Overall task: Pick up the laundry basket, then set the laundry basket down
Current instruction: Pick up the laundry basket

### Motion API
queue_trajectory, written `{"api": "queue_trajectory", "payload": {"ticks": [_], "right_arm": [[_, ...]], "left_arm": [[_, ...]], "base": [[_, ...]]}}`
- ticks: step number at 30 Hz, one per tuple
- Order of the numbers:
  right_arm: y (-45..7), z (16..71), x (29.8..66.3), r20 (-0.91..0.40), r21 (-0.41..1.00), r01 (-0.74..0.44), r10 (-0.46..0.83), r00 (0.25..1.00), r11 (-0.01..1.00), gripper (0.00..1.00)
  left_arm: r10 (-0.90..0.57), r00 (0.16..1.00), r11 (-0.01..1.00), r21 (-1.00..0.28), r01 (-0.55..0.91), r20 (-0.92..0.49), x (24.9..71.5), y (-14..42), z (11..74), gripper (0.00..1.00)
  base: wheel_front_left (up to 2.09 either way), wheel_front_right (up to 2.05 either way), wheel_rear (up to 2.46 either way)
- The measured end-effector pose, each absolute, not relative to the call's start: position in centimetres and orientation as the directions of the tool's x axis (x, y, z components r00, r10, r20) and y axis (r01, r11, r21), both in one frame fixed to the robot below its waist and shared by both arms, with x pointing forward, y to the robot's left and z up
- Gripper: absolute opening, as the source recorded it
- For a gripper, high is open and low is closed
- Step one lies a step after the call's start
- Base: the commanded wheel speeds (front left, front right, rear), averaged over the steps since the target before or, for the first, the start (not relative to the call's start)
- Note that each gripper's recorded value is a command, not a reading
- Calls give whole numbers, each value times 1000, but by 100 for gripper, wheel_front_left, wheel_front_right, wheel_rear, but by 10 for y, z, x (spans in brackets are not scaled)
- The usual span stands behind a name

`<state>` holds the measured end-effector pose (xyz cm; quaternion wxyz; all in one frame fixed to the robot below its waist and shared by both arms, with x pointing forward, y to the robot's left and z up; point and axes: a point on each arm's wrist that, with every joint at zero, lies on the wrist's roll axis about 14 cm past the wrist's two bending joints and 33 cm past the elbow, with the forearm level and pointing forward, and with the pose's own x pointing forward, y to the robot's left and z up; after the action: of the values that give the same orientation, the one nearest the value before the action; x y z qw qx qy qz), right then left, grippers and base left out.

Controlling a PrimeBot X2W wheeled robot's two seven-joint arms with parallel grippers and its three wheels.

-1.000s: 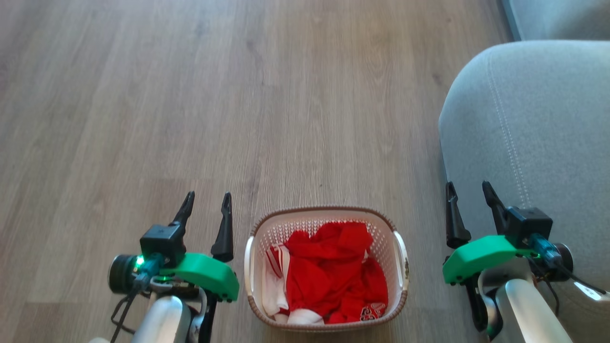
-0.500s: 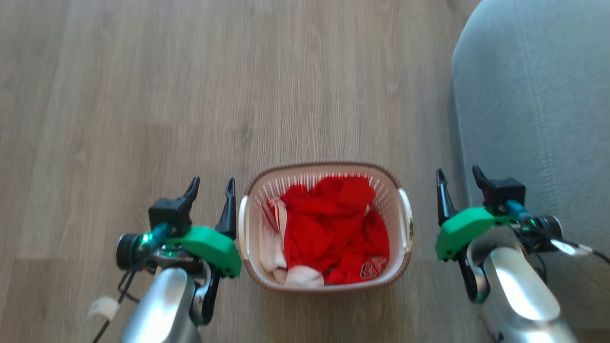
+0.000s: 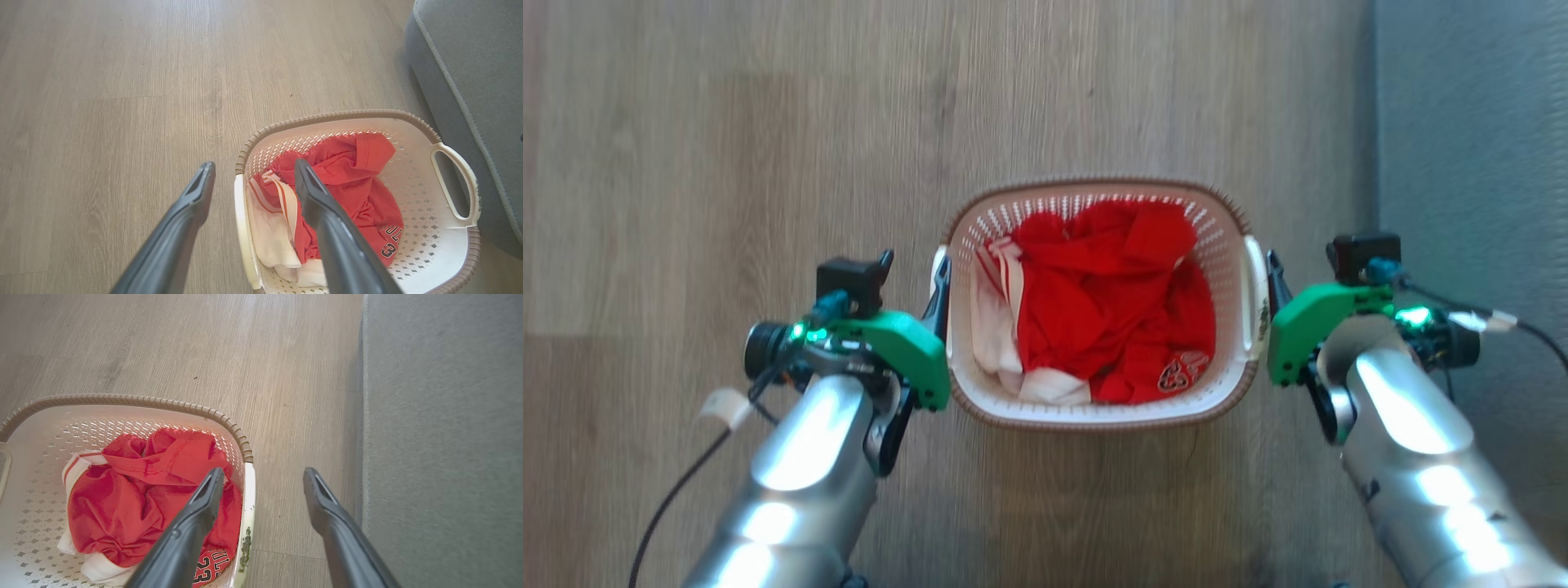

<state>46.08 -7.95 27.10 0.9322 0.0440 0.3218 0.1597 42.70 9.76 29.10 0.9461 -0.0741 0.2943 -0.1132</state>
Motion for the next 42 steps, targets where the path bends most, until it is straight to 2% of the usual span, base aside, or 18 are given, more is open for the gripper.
{"api": "queue_trajectory", "payload": {"ticks": [7, 17, 42], "right_arm": [[-81, 225, 465, -683, 185, -264, 317, 658, 947, 100], [-77, 180, 450, -764, 222, -241, 322, 559, 945, 100], [-71, 141, 447, -805, 241, -260, 342, 484, 935, 100]], "left_arm": [[-266, 723, 962, -219, 160, -638, 426, 100, 248, 100], [-333, 591, 943, -245, 227, -735, 409, 90, 203, 100], [-331, 439, 940, -251, 231, -835, 395, 94, 153, 100]], "base": [[0, 0, 0], [0, 0, 0], [0, 0, 0]]}}
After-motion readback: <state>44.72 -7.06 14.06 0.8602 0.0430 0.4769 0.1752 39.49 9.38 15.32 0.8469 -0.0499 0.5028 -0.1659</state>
